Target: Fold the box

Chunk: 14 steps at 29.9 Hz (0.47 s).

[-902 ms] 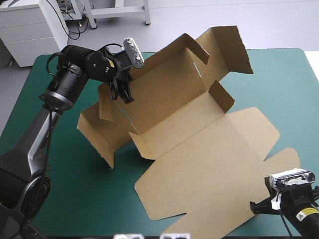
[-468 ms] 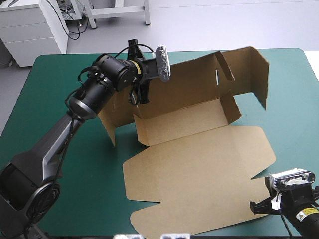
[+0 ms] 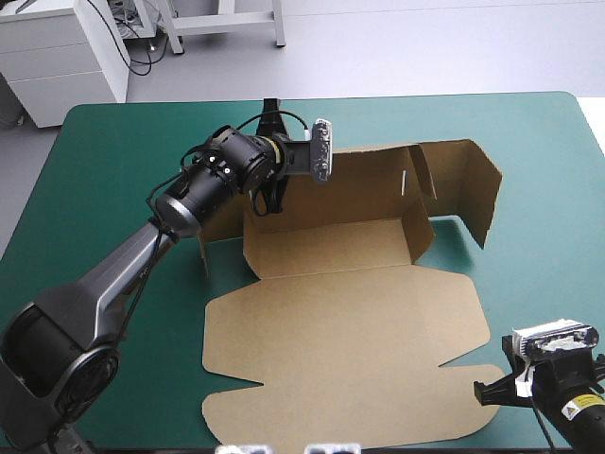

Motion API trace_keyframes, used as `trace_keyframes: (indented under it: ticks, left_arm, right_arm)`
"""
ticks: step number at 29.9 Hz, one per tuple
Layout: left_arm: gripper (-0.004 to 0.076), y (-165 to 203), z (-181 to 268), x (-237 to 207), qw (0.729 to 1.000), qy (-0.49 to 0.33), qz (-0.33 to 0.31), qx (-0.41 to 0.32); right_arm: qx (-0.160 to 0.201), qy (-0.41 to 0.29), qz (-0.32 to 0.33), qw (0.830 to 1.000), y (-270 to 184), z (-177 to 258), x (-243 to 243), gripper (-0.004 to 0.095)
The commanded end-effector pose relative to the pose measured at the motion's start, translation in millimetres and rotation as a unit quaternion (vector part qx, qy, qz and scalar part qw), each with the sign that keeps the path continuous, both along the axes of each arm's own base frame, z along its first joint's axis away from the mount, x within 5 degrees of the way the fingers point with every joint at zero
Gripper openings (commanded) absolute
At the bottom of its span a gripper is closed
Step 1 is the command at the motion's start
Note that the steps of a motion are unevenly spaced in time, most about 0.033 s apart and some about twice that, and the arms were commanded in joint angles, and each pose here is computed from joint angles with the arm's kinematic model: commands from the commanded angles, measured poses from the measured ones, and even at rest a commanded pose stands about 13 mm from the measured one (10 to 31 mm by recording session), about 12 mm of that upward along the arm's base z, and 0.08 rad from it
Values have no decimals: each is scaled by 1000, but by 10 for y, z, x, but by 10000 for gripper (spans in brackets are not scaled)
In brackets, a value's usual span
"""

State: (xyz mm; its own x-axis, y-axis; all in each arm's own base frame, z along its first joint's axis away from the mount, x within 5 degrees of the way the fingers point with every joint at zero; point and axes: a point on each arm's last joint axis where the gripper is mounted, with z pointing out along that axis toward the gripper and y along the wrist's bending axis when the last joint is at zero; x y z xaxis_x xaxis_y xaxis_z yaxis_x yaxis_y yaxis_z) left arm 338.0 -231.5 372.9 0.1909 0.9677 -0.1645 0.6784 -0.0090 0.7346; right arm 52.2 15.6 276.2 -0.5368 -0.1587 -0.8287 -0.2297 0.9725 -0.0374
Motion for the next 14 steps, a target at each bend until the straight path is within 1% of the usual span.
trace_keyframes:
  ticks: [1, 5, 7, 11, 14]
  left_arm:
    - [-8, 21, 338, -56, 994, -103, -26, -37]
    - [-8, 4, 362, -20, 988, -146, -38, -34]
    - [-8, 12, 380, -9, 986, -160, -33, -35]
    - [-8, 20, 396, 2, 984, -171, -28, -33]
    - [-8, 17, 392, -1, 985, -165, -24, -44]
  right_arm:
    - [10, -38, -5, 999, 1, 127, 41, -19]
    - [10, -38, -5, 999, 1, 127, 41, -19]
    - [11, -38, -5, 999, 1, 127, 41, -19]
    - [11, -38, -5, 999, 1, 127, 41, -19]
    - [11, -40, -6, 999, 1, 130, 43, -19]
